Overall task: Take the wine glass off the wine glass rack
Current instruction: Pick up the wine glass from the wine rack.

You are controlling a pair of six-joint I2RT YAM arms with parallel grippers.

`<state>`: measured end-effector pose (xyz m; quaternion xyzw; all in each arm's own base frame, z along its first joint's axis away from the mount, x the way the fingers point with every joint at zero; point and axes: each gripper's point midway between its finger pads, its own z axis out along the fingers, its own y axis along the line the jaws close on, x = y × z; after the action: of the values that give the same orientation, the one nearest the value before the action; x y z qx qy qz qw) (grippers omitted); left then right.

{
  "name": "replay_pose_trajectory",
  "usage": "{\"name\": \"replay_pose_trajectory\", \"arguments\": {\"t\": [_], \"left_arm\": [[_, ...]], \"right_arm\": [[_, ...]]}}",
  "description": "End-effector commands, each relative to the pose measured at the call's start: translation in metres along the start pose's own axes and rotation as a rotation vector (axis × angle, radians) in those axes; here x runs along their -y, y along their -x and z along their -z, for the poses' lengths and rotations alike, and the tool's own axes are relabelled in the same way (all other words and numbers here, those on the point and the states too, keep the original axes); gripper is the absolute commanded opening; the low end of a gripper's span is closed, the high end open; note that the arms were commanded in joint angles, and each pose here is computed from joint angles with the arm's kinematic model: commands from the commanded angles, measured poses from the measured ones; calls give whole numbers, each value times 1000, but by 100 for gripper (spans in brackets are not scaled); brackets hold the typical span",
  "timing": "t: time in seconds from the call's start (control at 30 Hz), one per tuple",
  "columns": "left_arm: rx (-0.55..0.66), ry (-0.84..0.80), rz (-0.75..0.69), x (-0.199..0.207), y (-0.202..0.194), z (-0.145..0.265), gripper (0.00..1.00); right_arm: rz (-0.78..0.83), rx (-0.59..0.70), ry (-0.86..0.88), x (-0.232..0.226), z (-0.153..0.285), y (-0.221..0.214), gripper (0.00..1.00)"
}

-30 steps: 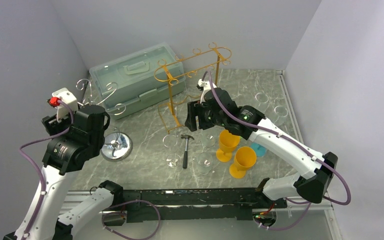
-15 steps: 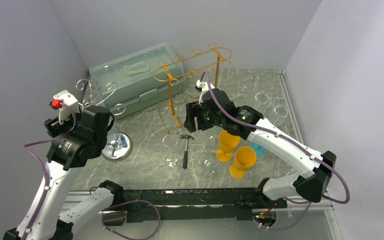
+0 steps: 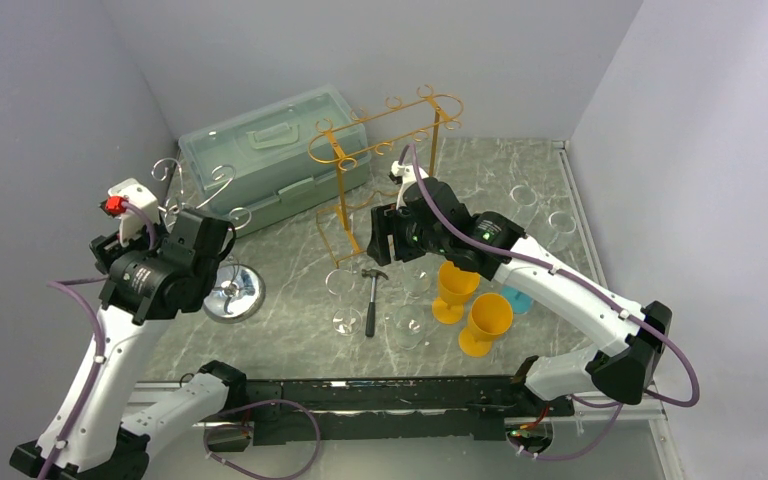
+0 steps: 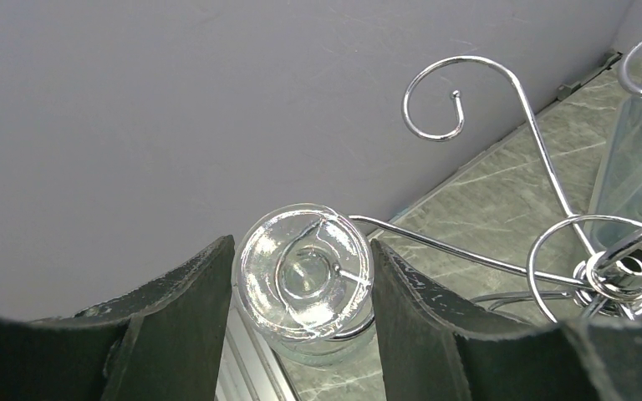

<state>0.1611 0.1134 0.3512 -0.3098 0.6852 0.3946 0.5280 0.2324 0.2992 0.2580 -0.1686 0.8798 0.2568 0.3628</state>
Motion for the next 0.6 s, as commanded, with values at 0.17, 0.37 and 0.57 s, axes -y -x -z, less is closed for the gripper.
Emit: {"name": "replay_pose_trajectory", "arguments": {"t": [0.17,0.37,0.57], "left_arm": [[53,-17,14,-11,32,2,47],[60,-68,6,-13,40,4,47],[35,-70,-9,-10,30,4,47]], "right_arm": [[1,69,36,-12,8,21,69],[-1,70,41,-14,9,21,69],[3,68,40,-17,8,21,69]]}}
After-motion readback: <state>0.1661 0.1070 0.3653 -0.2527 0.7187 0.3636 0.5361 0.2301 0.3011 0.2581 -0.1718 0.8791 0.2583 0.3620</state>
